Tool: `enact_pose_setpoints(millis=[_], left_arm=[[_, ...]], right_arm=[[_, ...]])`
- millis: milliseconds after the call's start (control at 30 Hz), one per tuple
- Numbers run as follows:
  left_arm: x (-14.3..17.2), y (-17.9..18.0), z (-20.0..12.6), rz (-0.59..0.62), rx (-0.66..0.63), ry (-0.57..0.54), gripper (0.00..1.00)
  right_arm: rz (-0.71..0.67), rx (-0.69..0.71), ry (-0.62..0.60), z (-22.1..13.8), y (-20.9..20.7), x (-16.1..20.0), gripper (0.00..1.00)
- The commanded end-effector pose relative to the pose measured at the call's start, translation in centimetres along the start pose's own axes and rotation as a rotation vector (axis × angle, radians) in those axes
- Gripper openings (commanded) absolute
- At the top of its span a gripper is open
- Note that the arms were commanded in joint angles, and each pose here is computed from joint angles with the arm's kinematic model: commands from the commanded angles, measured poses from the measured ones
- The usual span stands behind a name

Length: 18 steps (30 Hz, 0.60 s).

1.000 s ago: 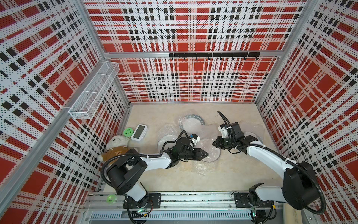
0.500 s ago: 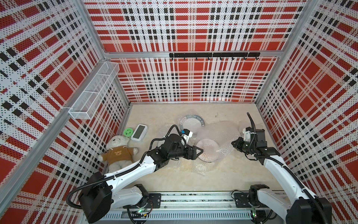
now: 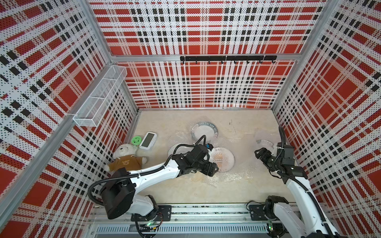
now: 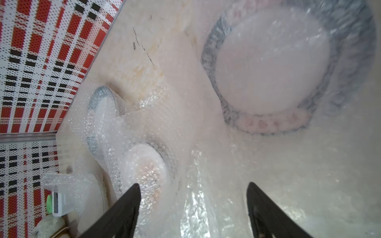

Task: Unpack dinner plates from bubble wrap
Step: Unwrap the bubble wrap at the center of the board.

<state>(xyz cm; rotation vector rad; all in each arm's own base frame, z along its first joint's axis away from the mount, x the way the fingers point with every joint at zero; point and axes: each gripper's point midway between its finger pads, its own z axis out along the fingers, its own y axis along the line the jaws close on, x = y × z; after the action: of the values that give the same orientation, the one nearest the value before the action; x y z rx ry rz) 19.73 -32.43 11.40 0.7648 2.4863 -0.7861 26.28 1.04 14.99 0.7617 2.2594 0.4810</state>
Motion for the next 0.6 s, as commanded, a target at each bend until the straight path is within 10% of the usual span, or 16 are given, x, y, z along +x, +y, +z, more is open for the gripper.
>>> enact_pose_setpoints(millis=[0,267,567], left_arm=[[1.6,0.7,0.9,0.064,-0.087,0.065,0.80],[3.1,0.7,2.8,-0.006,-0.049,0.089,0.80],[4.2,1.4,5.0,-0.088,-0.021,0.103,0.67]], right_arm=[[-0.121,0.040,-0.114,-2.9,1.2,-2.3,0.87],[-0.515,0.010,0.112,-0.8,8.4,3.7,0.95],[-0.541,-0.036,0.351,6.8,9.8,11.0,0.91]])
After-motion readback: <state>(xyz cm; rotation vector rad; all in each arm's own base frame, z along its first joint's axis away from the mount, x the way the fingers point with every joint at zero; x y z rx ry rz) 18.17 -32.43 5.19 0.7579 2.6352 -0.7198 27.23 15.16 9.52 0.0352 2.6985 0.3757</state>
